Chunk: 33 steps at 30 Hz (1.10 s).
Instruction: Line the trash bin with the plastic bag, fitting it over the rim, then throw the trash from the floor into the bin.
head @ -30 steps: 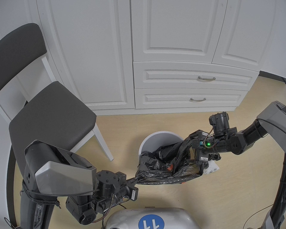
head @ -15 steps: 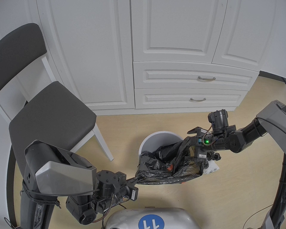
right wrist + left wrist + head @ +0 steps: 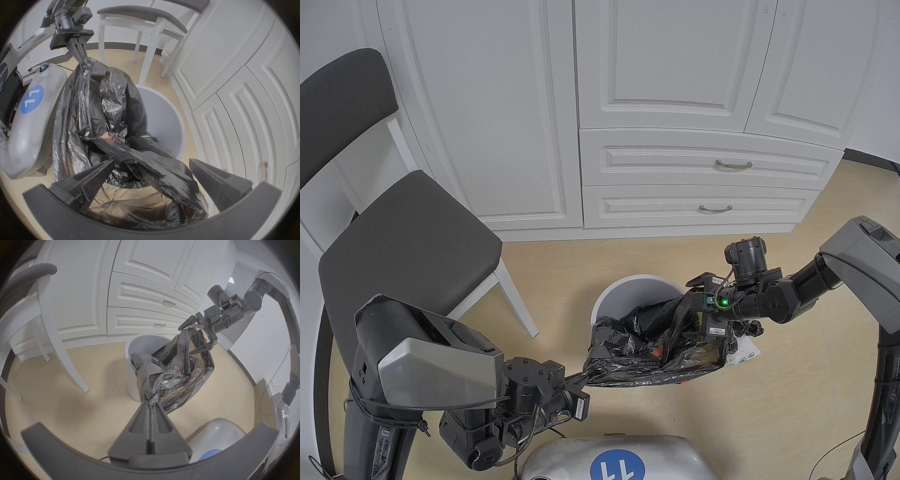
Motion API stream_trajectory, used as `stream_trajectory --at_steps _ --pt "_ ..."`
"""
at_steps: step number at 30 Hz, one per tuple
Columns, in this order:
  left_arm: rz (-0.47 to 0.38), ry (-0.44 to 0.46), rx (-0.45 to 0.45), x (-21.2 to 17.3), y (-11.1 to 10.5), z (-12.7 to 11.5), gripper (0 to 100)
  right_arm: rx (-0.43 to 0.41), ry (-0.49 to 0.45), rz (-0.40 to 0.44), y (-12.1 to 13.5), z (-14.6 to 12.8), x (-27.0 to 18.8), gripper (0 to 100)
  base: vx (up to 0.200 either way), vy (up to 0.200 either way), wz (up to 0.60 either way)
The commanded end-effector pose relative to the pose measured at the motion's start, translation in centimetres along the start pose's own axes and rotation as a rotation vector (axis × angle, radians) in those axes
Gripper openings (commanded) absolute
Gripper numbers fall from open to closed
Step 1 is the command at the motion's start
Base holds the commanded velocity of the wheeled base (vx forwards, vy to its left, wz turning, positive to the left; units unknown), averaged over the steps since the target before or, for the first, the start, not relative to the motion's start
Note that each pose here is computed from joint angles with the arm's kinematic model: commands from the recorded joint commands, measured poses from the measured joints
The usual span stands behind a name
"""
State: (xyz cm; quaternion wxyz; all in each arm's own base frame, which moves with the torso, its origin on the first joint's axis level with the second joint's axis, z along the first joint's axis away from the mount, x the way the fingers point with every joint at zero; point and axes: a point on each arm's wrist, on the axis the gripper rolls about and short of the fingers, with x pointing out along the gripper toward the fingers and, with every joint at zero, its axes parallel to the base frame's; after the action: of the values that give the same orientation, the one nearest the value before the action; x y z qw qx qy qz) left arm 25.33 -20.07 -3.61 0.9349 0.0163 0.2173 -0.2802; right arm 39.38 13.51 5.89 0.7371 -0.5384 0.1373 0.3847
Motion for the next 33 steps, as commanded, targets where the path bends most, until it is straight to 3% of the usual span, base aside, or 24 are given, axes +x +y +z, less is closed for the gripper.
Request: stream_trajectory --at_steps 1,17,22,28,29,30,33 --pt "0.002 0.003 -0.001 0.1 0.0 -0.1 0 0.004 0.013 0.011 0.3 -0.7 1.2 0 0.000 0.000 0.00" --pt "0.021 0.001 -0.008 0.3 0.7 -0.1 0 0.015 -0.016 -0.092 -2.4 -0.1 -1.2 0 0.000 0.000 0.00" --pt "0.058 0.005 -0.024 0.1 2.0 -0.1 0 0.162 -0.014 -0.228 -3.7 -1.0 -2.1 0 0.000 0.000 0.00" --pt "0.067 0.040 -0.028 -0.3 2.2 -0.8 0 0.483 0.050 -0.298 -2.1 -0.7 -1.6 0 0.000 0.000 0.00" --pt "0.067 0.040 -0.028 -0.3 2.2 -0.8 0 0.483 0.050 -0.298 -2.1 -0.7 -1.6 0 0.000 0.000 0.00" --pt "0.072 0.036 -0.032 -0.3 2.4 -0.7 0 0.587 0.046 -0.332 -1.5 -0.1 -1.0 0 0.000 0.000 0.00" --pt "0.082 0.030 -0.038 -0.4 2.8 -0.5 0 0.736 0.041 -0.407 -1.2 -0.1 0.0 0 0.000 0.000 0.00"
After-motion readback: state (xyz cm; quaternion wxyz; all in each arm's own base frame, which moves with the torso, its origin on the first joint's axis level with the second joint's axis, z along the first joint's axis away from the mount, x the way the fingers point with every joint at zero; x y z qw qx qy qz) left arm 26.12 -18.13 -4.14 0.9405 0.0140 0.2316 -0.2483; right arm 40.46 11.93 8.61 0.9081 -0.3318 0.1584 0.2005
